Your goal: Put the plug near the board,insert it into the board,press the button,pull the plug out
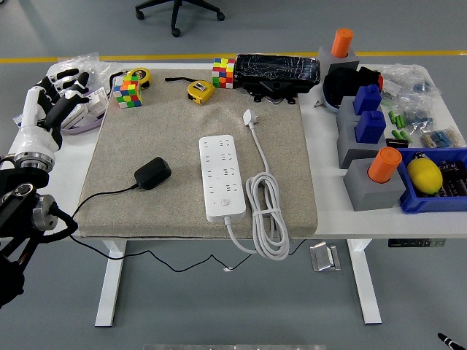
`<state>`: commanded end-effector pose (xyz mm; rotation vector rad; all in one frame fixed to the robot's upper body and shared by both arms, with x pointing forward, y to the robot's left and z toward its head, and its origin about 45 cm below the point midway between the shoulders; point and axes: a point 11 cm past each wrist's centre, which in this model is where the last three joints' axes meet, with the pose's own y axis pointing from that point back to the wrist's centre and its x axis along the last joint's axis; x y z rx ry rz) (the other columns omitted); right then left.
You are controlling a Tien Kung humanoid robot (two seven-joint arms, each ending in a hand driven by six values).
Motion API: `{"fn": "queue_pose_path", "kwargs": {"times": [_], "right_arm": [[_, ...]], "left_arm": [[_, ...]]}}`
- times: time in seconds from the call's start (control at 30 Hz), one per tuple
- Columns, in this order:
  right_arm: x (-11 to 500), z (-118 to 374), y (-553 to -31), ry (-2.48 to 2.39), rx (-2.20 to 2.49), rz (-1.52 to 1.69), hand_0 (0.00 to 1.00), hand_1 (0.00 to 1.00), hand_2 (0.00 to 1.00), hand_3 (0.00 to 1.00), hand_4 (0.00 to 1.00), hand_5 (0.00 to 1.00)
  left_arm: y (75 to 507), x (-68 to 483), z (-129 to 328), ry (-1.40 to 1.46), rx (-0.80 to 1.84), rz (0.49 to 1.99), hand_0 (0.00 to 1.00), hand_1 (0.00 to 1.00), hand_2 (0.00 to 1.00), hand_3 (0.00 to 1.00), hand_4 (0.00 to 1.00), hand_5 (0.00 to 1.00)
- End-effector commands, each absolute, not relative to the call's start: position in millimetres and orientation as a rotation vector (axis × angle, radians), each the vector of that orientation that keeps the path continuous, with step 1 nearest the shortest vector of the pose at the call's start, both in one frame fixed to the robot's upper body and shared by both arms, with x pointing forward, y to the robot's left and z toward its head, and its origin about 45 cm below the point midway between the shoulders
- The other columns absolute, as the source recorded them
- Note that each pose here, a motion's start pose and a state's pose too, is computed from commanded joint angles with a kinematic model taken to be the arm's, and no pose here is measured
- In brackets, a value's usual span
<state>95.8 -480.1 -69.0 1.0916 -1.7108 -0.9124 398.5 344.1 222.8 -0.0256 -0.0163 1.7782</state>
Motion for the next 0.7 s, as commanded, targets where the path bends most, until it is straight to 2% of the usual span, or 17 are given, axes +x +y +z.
{"fn": "queue_pose_path", "kwargs": {"times": [0.7], "right_arm": [[99.9, -69.0, -478.5, -1.723, 1.094, -0.918, 0.612, 0.669, 0.64, 0.57, 0.974, 0.586]], "left_arm": [[343.3, 399.9, 228.6, -0.012, -0.036, 1.773, 0.476, 0.553, 0.583, 0.61, 0.845, 0.379]]}}
